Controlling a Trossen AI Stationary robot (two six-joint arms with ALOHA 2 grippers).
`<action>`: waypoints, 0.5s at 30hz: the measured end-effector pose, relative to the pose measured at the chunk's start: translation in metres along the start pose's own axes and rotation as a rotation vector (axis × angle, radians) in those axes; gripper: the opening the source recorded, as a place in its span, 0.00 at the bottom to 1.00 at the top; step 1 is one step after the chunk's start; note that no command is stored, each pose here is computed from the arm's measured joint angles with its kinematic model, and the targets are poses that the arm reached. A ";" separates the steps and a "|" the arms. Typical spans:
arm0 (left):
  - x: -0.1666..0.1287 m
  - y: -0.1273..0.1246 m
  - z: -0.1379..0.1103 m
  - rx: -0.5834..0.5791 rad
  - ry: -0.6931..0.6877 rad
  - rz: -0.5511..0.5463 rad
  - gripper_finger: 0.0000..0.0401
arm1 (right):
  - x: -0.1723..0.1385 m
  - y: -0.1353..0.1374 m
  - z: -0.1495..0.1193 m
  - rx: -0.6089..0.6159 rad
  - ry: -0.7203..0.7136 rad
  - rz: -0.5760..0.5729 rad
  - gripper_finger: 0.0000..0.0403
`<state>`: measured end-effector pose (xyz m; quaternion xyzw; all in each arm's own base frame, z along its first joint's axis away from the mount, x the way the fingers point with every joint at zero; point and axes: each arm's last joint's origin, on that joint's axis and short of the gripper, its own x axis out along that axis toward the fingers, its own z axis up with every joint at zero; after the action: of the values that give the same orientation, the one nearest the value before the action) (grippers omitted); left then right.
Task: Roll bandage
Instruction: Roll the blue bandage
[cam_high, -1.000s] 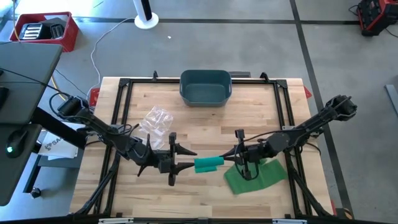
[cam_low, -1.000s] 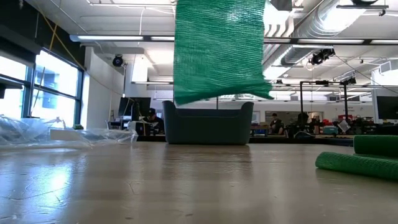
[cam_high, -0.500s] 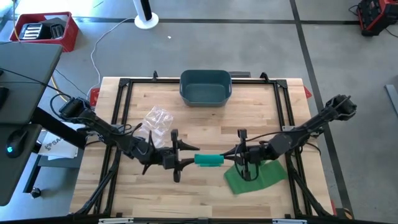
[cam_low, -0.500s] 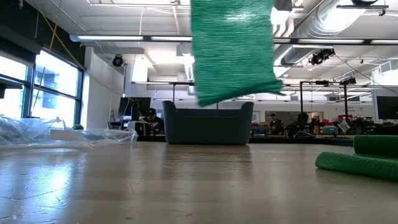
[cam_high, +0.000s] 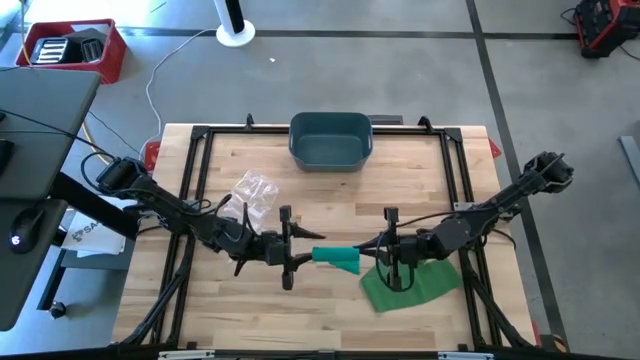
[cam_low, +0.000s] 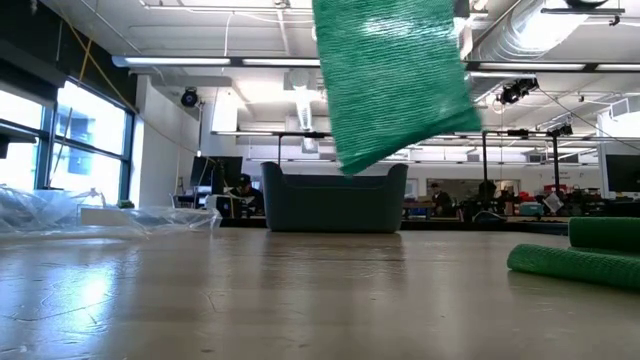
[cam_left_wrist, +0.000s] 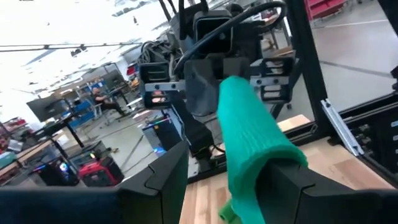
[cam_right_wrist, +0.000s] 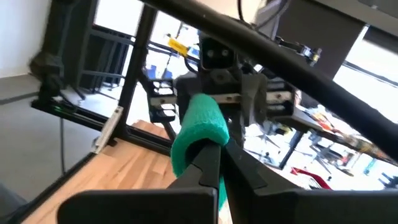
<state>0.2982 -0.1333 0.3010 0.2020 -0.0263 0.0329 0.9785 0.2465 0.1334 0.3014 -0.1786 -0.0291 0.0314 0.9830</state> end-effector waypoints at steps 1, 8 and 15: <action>0.000 0.000 0.000 -0.007 -0.002 -0.004 0.40 | 0.000 0.000 0.000 0.000 0.004 -0.001 0.00; 0.001 0.001 -0.001 -0.029 -0.006 -0.015 0.40 | 0.003 -0.005 -0.004 0.003 0.021 -0.021 0.00; 0.001 0.003 -0.003 -0.042 0.025 0.033 0.39 | 0.004 -0.007 -0.004 0.020 0.025 -0.030 0.00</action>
<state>0.2995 -0.1297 0.2998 0.1804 -0.0182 0.0510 0.9821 0.2508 0.1252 0.3001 -0.1685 -0.0192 0.0149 0.9854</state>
